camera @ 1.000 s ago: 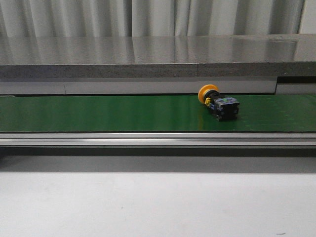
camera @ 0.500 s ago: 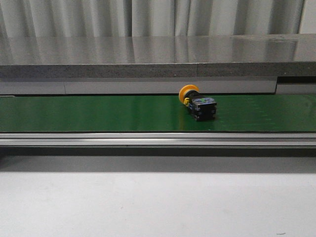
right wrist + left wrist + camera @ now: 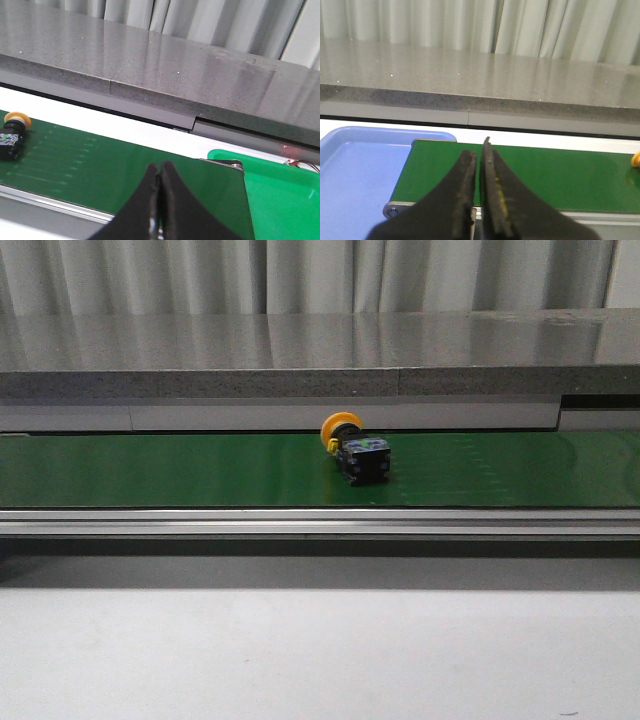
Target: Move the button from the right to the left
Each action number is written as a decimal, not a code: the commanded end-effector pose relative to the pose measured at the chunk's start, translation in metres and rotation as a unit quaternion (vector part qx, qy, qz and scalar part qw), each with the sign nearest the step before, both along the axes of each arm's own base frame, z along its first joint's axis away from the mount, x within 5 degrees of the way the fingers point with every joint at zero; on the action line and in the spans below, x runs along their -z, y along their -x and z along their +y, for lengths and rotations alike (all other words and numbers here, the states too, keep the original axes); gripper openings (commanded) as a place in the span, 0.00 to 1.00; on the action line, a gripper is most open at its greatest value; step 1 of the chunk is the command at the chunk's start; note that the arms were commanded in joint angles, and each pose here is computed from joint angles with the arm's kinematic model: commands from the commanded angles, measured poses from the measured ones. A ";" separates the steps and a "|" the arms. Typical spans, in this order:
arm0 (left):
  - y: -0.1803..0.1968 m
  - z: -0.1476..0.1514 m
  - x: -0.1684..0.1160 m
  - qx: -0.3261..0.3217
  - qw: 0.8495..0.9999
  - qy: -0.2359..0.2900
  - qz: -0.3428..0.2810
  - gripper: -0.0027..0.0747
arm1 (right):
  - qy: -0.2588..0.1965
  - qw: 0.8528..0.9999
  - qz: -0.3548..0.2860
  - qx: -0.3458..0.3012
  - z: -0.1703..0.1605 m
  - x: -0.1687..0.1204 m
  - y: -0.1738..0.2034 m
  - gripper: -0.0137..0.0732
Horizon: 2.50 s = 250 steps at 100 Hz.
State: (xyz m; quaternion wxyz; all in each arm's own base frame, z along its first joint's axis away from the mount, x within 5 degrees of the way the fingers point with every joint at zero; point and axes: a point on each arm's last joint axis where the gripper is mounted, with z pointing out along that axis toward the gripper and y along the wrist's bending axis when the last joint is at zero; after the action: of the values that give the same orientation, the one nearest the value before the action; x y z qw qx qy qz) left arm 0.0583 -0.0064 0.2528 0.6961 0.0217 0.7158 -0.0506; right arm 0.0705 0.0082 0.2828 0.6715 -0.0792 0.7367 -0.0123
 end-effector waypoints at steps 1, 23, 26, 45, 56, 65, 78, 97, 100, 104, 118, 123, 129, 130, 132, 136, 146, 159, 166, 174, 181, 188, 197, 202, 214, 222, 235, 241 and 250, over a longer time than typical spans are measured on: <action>-0.007 -0.001 -0.031 0.000 1.000 0.011 0.005 0.04 | -0.005 0.999 -0.048 0.014 -0.002 -0.015 0.000 0.08; -0.038 -0.005 -0.064 0.008 0.988 -0.004 0.155 0.04 | -0.005 0.999 -0.048 0.014 -0.002 -0.015 0.000 0.08; -0.042 -0.006 -0.066 0.009 0.984 -0.006 0.179 0.04 | -0.005 0.999 -0.048 0.014 -0.002 -0.015 0.000 0.08; -0.080 -0.010 -0.077 0.013 0.965 -0.007 0.263 0.04 | -0.005 0.999 -0.048 0.014 -0.002 -0.015 0.000 0.08; -0.098 -0.013 -0.074 0.014 0.957 -0.004 0.291 0.04 | -0.005 0.999 -0.048 0.014 -0.002 -0.015 0.000 0.08; -0.109 -0.014 -0.067 0.014 0.949 -0.005 0.315 0.04 | -0.005 0.999 -0.048 0.014 -0.002 -0.015 0.000 0.08; -0.120 -0.015 -0.056 0.016 0.938 -0.009 0.345 0.04 | -0.005 0.999 -0.048 0.014 -0.002 -0.015 0.000 0.08; -0.123 -0.016 -0.053 0.018 0.935 -0.005 0.355 0.33 | -0.005 0.999 -0.048 0.014 -0.002 -0.015 0.000 0.08; -0.123 -0.016 -0.053 0.018 0.935 -0.005 0.355 0.42 | -0.005 0.999 -0.048 0.014 -0.002 -0.015 0.000 0.08; -0.123 -0.016 -0.053 0.018 0.935 -0.005 0.355 0.56 | -0.005 0.999 -0.048 0.014 -0.002 -0.015 0.000 0.08; -0.123 -0.016 -0.053 0.018 0.936 -0.005 0.353 0.88 | -0.005 0.999 -0.048 0.014 -0.002 -0.015 0.000 0.08; -0.123 -0.016 -0.054 0.018 0.936 -0.003 0.351 0.90 | -0.005 0.999 -0.048 0.014 -0.002 -0.015 0.000 0.08; -0.124 -0.017 -0.055 0.021 0.937 0.007 0.350 0.90 | -0.005 0.999 -0.048 0.014 -0.002 -0.015 0.000 0.08; -0.124 -0.018 -0.055 0.021 0.936 0.008 0.351 0.89 | -0.005 0.999 -0.048 0.014 -0.002 -0.015 0.000 0.08; -0.125 -0.018 -0.056 0.022 0.936 0.012 0.350 0.89 | -0.005 0.999 -0.048 0.014 -0.002 -0.015 0.000 0.08; -0.126 -0.019 -0.058 0.025 0.937 0.014 0.348 0.89 | -0.005 0.999 -0.048 0.014 -0.002 -0.015 0.000 0.08; -0.133 -0.027 -0.062 0.042 0.936 0.010 0.348 0.89 | -0.005 0.999 -0.048 0.014 -0.002 -0.015 0.000 0.08; -0.147 -0.043 -0.067 0.072 0.938 0.000 0.340 0.89 | -0.005 0.999 -0.048 0.014 -0.002 -0.015 0.000 0.08; -0.157 -0.053 -0.068 0.088 0.936 -0.006 0.340 0.89 | -0.005 0.999 -0.048 0.014 -0.002 -0.015 0.000 0.08; -0.170 -0.066 -0.067 0.106 0.931 -0.014 0.349 0.89 | -0.005 0.999 -0.048 0.014 -0.002 -0.015 0.000 0.08; -0.182 -0.077 -0.065 0.118 0.927 -0.024 0.355 0.89 | -0.005 0.999 -0.048 0.014 -0.002 -0.015 0.000 0.08; -0.196 -0.085 -0.062 0.124 0.925 -0.031 0.358 0.89 | -0.005 0.999 -0.048 0.014 -0.002 -0.015 0.000 0.08; -0.213 -0.094 -0.057 0.127 0.921 -0.034 0.367 0.89 | -0.005 0.999 -0.048 0.014 -0.002 -0.015 0.000 0.08; -0.223 -0.097 -0.054 0.126 0.919 -0.035 0.373 0.89 | -0.005 0.999 -0.048 0.014 -0.002 -0.015 0.000 0.08; -0.243 -0.104 -0.047 0.125 0.915 -0.037 0.382 0.89 | -0.005 0.999 -0.048 0.014 -0.002 -0.015 0.000 0.08; -0.253 -0.108 -0.045 0.125 0.913 -0.038 0.386 0.89 | -0.005 0.999 -0.048 0.014 -0.002 -0.015 0.000 0.08; -0.265 -0.112 -0.040 0.125 0.911 -0.039 0.392 0.89 | -0.005 0.999 -0.048 0.014 -0.002 -0.015 0.000 0.08; -0.268 -0.113 -0.039 0.125 0.910 -0.039 0.394 0.89 | -0.005 0.999 -0.048 0.014 -0.002 -0.015 0.000 0.08; -0.273 -0.115 -0.032 0.124 0.907 -0.041 0.400 0.89 | -0.005 0.999 -0.048 0.014 -0.002 -0.015 0.000 0.08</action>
State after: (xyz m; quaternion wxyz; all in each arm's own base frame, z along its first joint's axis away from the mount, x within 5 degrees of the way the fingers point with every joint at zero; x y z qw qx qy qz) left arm 0.3269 -0.1169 0.2631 0.2877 0.1178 0.9452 -0.0998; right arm 0.0705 0.0081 0.2830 0.6723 -0.0793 0.7359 -0.0131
